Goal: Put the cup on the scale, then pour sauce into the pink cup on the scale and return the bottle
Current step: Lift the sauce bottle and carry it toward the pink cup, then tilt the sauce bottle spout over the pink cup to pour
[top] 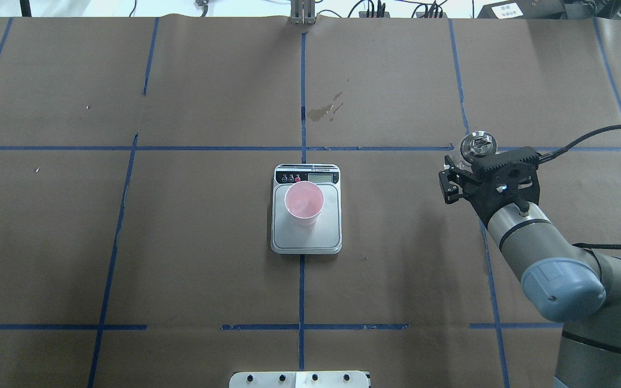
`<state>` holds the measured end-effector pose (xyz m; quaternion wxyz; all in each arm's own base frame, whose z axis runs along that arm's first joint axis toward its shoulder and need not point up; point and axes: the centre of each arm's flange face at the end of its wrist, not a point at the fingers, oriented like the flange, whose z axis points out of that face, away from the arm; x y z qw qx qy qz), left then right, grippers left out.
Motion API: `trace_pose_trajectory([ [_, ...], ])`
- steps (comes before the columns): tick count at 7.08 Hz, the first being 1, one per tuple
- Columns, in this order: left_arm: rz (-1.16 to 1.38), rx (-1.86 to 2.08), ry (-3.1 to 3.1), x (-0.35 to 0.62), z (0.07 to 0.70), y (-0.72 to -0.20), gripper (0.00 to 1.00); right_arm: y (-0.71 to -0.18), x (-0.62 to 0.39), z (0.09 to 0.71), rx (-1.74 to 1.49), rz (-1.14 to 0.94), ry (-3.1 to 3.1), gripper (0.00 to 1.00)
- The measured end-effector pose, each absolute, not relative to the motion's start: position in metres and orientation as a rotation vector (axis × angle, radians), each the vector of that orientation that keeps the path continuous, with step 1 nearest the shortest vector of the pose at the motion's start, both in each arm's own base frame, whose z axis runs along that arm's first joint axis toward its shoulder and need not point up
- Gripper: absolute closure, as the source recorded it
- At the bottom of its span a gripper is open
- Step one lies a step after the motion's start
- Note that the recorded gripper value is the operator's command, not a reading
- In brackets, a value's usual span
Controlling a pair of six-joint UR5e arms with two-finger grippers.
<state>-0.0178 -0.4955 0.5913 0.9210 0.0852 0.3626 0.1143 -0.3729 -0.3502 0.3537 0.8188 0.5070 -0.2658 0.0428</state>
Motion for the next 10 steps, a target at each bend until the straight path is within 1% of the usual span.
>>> trace_pose_trajectory([
  [2,0.235,0.175,0.745,-0.018,0.591,-0.495,0.00,-0.353,-0.388,0.340,1.104,-0.032,-0.467,1.00],
  [4,0.233,0.173,0.745,-0.018,0.591,-0.495,0.00,-0.349,-0.433,0.297,1.090,-0.136,-0.298,1.00],
  [6,0.232,0.170,0.745,-0.018,0.592,-0.495,0.00,-0.334,-0.474,0.254,1.051,-0.314,-0.133,1.00],
  [8,0.231,0.167,0.745,-0.019,0.592,-0.495,0.00,-0.327,-0.494,0.237,1.008,-0.507,0.023,1.00],
  [10,0.230,0.165,0.745,-0.019,0.593,-0.494,0.00,-0.329,-0.512,0.227,0.967,-0.593,0.117,1.00],
])
